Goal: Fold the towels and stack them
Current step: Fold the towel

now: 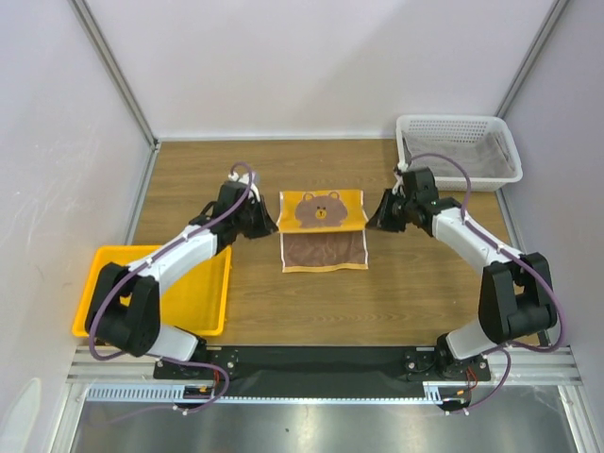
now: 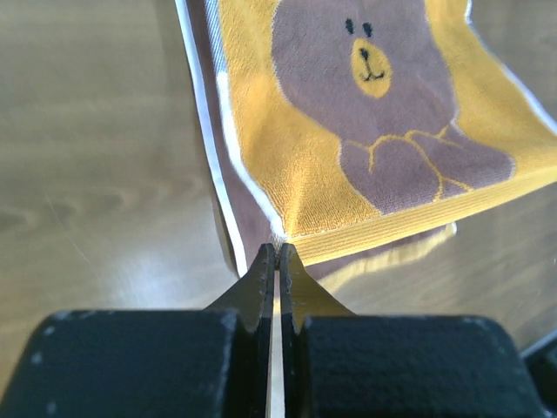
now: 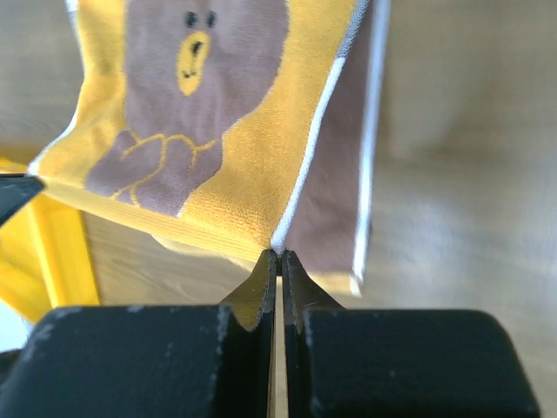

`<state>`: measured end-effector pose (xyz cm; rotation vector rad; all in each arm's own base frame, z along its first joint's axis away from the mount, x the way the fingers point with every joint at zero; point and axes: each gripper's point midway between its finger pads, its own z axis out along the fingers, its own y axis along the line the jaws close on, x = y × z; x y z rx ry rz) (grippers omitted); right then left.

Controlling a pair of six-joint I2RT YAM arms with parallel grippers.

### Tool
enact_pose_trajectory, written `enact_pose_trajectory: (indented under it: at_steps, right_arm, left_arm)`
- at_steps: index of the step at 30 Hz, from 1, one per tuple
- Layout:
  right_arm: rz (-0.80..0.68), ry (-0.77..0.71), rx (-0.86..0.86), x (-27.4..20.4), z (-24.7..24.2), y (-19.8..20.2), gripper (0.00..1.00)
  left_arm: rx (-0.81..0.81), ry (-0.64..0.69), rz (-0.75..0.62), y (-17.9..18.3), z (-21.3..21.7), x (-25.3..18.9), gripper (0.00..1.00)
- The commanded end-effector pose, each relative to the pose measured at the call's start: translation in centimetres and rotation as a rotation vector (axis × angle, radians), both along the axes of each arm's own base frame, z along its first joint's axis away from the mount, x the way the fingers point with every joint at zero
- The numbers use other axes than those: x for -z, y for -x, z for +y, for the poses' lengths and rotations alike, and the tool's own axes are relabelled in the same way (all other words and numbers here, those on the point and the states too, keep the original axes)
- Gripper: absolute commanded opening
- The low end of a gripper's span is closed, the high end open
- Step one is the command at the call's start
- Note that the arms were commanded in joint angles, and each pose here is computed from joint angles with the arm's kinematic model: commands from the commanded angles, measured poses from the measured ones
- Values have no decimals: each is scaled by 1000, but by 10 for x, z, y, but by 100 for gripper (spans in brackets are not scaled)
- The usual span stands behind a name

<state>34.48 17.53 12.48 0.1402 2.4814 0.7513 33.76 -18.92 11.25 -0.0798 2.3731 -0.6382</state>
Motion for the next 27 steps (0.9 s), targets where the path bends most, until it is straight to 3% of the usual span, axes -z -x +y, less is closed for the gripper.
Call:
enact_pose_trajectory:
  at_steps: [1,12,27]
  right_arm:
    - [23,53,52,11,-17,16,0]
    - [58,80,37,22,-26,45,0]
    - [-13,51,17,-28,-22,43,0]
  left_arm:
    - [-21,-6,0,19,5,1,1]
    - [-9,-15,53,58,-1,19,0]
    - [-63,-2,-21,54,7,-27,0]
